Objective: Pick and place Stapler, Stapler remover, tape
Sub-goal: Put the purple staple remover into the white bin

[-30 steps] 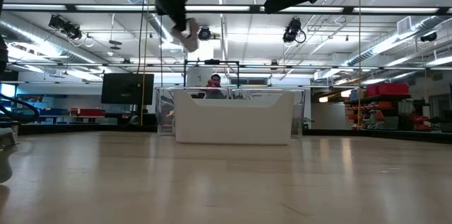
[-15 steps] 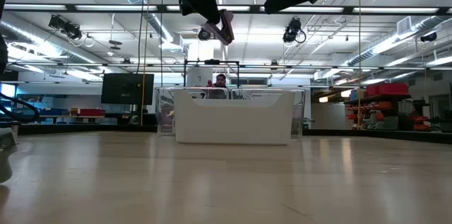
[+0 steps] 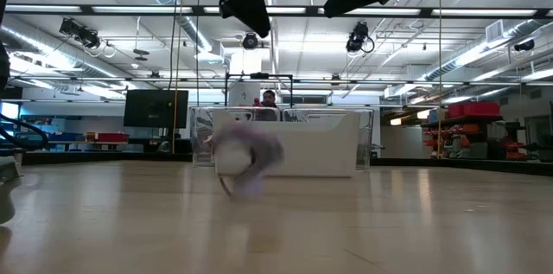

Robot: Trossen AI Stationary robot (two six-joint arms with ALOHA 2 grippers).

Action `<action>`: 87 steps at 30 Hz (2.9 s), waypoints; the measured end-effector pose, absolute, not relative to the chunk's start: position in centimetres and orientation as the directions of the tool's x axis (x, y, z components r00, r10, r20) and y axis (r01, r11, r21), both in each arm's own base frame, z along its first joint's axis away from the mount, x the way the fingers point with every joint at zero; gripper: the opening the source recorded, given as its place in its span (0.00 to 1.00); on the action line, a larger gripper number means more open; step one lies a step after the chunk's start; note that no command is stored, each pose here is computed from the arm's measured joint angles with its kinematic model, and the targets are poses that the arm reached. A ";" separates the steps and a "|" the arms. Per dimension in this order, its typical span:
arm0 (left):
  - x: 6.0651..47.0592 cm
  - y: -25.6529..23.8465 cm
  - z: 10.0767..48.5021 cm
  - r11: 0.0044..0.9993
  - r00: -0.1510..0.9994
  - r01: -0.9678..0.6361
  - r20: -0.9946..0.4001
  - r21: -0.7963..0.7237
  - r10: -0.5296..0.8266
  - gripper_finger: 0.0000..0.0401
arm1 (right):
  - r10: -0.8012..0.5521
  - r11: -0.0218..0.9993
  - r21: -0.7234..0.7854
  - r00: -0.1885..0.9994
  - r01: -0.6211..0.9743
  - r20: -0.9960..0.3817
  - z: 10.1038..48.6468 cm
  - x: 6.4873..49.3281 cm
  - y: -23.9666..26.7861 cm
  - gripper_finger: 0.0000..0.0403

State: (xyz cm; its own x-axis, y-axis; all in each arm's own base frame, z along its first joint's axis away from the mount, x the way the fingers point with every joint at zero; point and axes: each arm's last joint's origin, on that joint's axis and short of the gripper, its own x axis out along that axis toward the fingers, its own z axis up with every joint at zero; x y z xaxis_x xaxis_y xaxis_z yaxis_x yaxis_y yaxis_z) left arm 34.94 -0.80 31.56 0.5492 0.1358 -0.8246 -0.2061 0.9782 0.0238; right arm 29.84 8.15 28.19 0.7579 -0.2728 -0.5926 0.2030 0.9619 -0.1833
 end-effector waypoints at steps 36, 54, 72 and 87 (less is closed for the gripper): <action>30.6 -19.7 21.8 0.925 0.464 0.144 -0.801 -0.351 -0.377 0.26 | -0.263 0.965 -0.159 0.768 0.209 -0.584 28.3 29.9 8.2 0.20; 31.3 -26.5 14.7 0.923 0.579 0.094 -0.734 -0.373 -0.355 0.57 | -0.225 0.969 -0.050 0.790 0.241 -0.570 28.5 30.1 8.5 0.20; 31.5 -27.1 14.0 0.938 0.643 0.067 -0.704 -0.341 -0.301 0.54 | -0.194 0.976 -0.031 0.799 0.215 -0.569 28.5 29.8 9.7 0.20; 31.8 -27.6 12.4 0.917 0.614 0.080 -0.705 -0.391 -0.354 0.30 | -0.195 0.976 -0.036 0.800 0.213 -0.567 28.5 29.8 9.7 0.20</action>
State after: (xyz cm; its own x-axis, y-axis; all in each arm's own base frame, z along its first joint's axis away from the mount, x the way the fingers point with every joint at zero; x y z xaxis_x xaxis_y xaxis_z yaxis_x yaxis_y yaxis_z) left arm 31.79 -27.55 12.44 0.6142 -0.3541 -0.7052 0.0798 0.9170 -0.3909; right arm 29.77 9.71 28.54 0.8001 -0.1952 -0.5672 0.2127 0.9765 -0.0360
